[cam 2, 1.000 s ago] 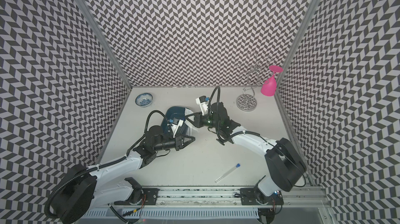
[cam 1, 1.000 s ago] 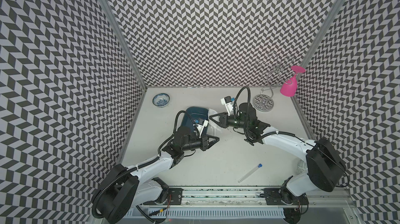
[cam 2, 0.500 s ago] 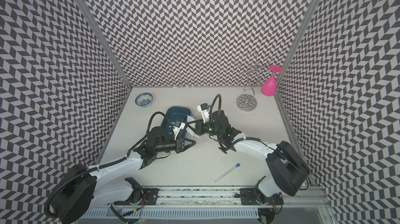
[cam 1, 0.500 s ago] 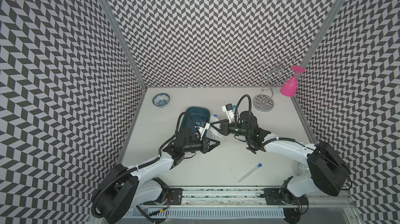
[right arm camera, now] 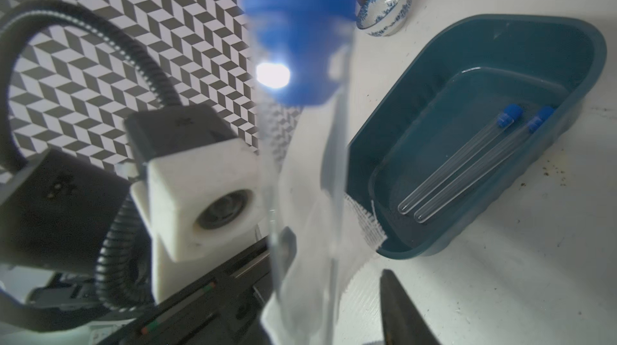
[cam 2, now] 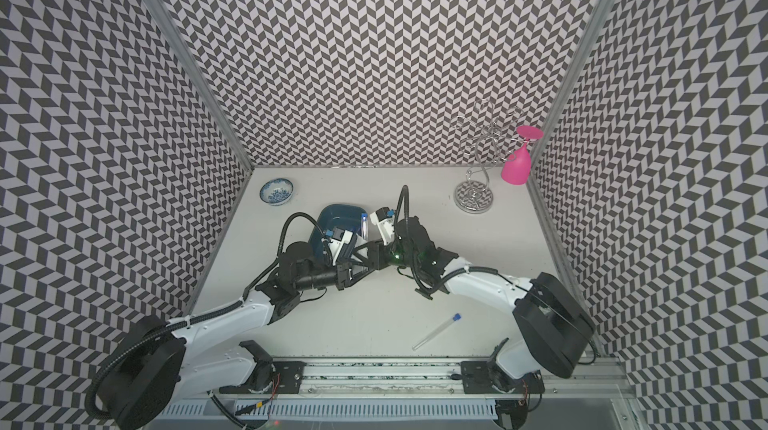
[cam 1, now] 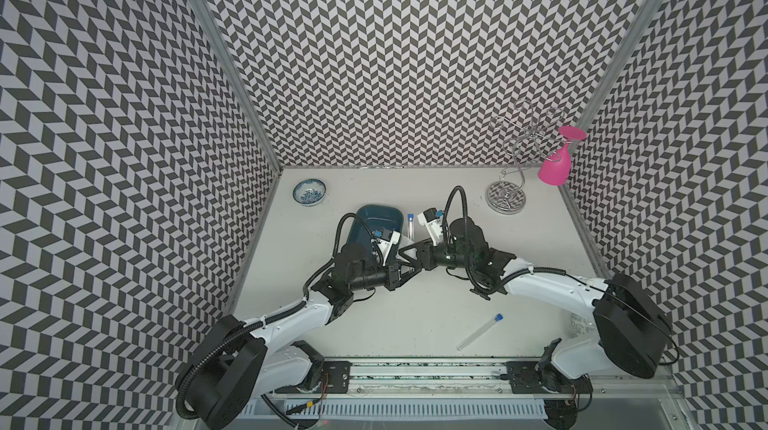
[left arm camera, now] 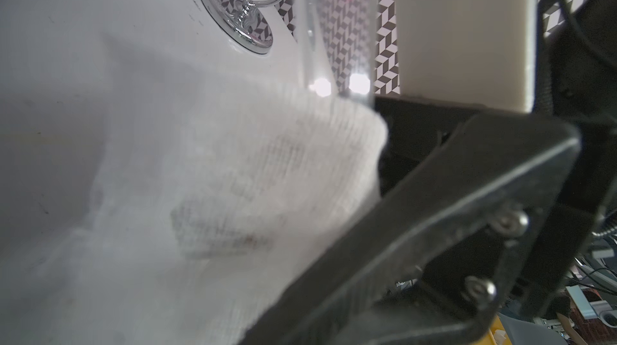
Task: Wipe the exteriors of test tubes
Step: Wipe the dirt from the test tube.
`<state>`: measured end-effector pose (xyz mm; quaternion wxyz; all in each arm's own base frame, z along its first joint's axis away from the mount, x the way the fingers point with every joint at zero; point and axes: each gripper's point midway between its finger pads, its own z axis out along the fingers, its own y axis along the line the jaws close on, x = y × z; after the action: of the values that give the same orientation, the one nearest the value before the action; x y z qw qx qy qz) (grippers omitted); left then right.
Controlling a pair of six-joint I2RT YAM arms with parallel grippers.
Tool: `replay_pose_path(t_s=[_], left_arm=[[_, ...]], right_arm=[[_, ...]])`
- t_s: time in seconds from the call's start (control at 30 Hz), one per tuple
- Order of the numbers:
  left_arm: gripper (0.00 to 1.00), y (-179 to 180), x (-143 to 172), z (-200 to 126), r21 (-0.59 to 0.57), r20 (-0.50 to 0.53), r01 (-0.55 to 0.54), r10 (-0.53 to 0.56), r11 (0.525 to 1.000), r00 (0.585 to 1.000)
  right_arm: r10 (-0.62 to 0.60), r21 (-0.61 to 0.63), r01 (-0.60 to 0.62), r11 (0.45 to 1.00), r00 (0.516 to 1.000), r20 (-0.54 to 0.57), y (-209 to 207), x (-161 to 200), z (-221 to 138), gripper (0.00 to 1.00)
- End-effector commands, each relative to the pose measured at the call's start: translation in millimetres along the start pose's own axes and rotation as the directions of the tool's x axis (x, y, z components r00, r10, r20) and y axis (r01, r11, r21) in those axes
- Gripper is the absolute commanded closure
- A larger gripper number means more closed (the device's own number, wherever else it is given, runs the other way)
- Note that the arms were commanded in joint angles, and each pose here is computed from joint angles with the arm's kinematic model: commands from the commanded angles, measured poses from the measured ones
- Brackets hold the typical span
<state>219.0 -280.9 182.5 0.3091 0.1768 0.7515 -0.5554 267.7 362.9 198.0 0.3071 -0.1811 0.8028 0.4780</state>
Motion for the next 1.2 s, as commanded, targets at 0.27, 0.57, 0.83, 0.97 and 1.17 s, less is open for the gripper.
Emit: replay_pose_path(t_s=[0.27,0.57,0.83,0.97,1.17], left_arm=[[0.86,-19,-18,-5,0.045,0.057,-0.067,0.065,0.997,0.996],[0.86,-20,-20,-4,0.044,0.055,-0.064,0.062,0.997,0.997],[0.86,-18,-19,-5,0.034,0.063,-0.064,0.061,0.997,0.996],[0.86,-18,-19,-5,0.033,0.06,-0.065,0.063,0.997,0.996],[0.86,-20,-21,-6,0.035,0.066,-0.072,0.069,0.997,0.995]], right_arm=[[-0.09,0.08,0.086,0.993,0.995,0.045,13,-45,-8,0.43],[-0.112,0.108,0.107,0.988,0.993,0.045,18,-49,-21,0.4],[-0.159,0.149,0.139,0.979,0.979,0.131,31,-73,-49,0.37],[-0.153,0.12,0.135,0.984,0.976,0.154,42,-76,-60,0.36],[-0.08,-0.018,0.084,0.996,0.981,0.176,59,-64,-68,0.37]])
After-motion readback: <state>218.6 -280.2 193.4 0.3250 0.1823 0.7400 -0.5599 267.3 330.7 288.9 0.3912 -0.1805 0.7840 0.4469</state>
